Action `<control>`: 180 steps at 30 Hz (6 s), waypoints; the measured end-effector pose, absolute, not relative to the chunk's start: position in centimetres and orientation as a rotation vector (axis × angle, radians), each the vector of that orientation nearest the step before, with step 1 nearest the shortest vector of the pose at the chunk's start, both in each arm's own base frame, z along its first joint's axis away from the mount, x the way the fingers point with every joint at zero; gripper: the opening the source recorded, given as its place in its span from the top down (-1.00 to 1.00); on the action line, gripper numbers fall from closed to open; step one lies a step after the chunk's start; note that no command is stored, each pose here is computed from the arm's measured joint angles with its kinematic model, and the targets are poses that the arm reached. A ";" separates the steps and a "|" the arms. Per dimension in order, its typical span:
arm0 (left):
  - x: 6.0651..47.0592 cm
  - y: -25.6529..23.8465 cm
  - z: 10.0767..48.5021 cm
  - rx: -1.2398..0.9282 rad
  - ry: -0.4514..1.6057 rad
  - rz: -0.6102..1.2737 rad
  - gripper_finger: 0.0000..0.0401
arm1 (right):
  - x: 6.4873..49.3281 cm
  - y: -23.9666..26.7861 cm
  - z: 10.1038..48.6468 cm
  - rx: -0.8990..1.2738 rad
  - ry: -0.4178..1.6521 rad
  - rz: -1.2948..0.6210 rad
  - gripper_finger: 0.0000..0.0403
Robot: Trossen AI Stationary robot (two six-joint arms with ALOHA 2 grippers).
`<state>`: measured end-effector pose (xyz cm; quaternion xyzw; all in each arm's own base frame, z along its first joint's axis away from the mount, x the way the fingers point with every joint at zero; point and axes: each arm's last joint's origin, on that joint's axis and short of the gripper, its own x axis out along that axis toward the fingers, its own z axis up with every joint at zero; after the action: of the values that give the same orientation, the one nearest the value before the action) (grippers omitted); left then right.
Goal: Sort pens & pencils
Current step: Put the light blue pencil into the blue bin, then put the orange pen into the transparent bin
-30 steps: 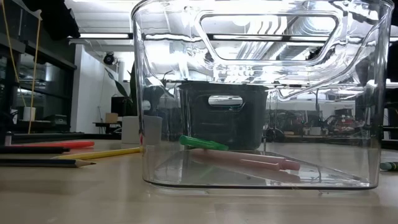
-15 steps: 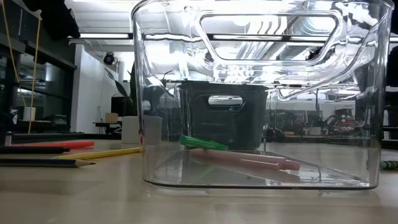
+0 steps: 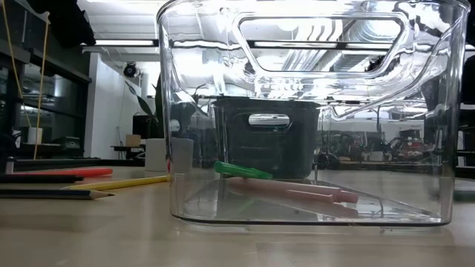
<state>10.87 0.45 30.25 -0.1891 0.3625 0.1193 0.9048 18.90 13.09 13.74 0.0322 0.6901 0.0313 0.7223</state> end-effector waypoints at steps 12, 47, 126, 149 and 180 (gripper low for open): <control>10.9 0.5 30.3 -0.390 0.749 0.246 0.28 | 18.9 13.1 13.7 0.081 1.524 0.063 0.90; 10.8 0.4 30.2 -0.386 0.760 0.224 0.28 | 20.9 13.2 15.8 0.169 1.485 0.020 0.98; 10.4 -0.2 29.9 -0.109 0.839 -0.106 0.28 | 36.6 -10.5 27.7 0.876 0.778 -0.671 0.98; 10.4 -0.2 29.9 -0.032 0.832 -0.156 0.28 | 36.1 -10.4 26.5 0.965 0.856 -0.775 0.98; 10.4 -0.2 29.9 -0.029 0.833 -0.158 0.28 | 36.2 -10.3 26.5 0.974 0.866 -0.738 0.68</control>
<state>10.42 -0.22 29.87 -0.0139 0.4039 -0.0768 0.9115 36.18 -10.29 26.50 0.4426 0.3936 -0.3353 0.7326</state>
